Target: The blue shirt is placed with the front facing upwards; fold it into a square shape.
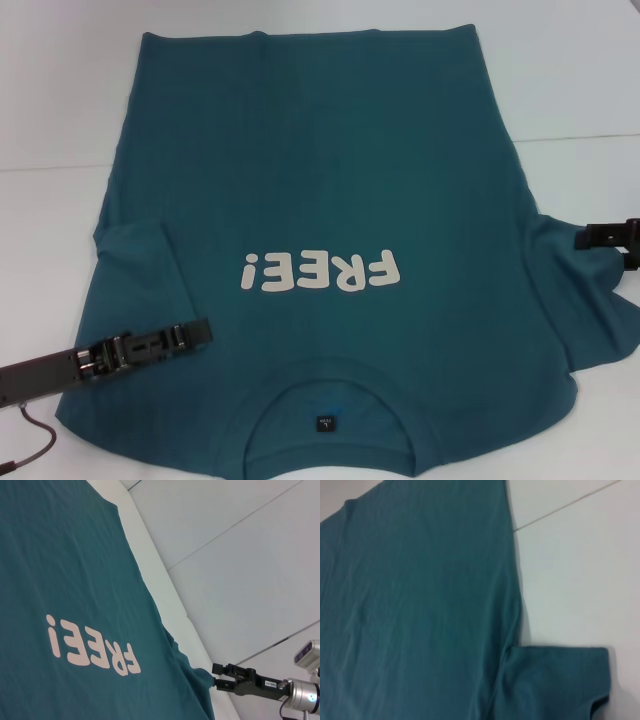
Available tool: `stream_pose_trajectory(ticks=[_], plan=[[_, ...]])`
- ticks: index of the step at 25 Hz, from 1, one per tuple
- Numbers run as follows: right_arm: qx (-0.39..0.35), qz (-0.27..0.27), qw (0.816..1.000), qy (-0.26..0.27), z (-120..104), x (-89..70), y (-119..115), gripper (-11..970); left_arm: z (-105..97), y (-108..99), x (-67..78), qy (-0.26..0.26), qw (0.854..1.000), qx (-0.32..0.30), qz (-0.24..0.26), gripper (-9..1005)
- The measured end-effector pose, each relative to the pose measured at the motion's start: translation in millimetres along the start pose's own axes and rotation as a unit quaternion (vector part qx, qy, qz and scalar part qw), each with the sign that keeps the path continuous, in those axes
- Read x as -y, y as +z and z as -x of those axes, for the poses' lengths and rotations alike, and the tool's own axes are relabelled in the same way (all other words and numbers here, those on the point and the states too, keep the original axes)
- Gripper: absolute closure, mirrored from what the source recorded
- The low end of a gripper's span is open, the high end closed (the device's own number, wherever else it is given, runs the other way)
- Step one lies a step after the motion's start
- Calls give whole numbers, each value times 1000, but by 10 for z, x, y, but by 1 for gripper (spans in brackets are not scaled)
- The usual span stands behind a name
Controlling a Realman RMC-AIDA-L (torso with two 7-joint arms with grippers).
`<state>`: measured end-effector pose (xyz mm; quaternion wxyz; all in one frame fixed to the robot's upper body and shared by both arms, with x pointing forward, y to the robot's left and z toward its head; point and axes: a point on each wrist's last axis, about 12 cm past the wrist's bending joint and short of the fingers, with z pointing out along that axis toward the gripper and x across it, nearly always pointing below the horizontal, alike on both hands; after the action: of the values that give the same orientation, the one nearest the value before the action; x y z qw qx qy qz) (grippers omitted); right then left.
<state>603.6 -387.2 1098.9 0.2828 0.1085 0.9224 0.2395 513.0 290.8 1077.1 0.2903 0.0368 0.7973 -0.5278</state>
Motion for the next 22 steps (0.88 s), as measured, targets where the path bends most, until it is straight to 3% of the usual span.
stream_pose_trajectory(ticks=[11, 22], plan=[[-4, 4, 999, -39, -31, -73, 89, 43, -6, -8, -4, 0, 1000, 0, 1, 445], [-23, 27, 998, -54, -43, -97, 17, 43, 0, -3, -1, 1, 1000, 0, 0, 446]])
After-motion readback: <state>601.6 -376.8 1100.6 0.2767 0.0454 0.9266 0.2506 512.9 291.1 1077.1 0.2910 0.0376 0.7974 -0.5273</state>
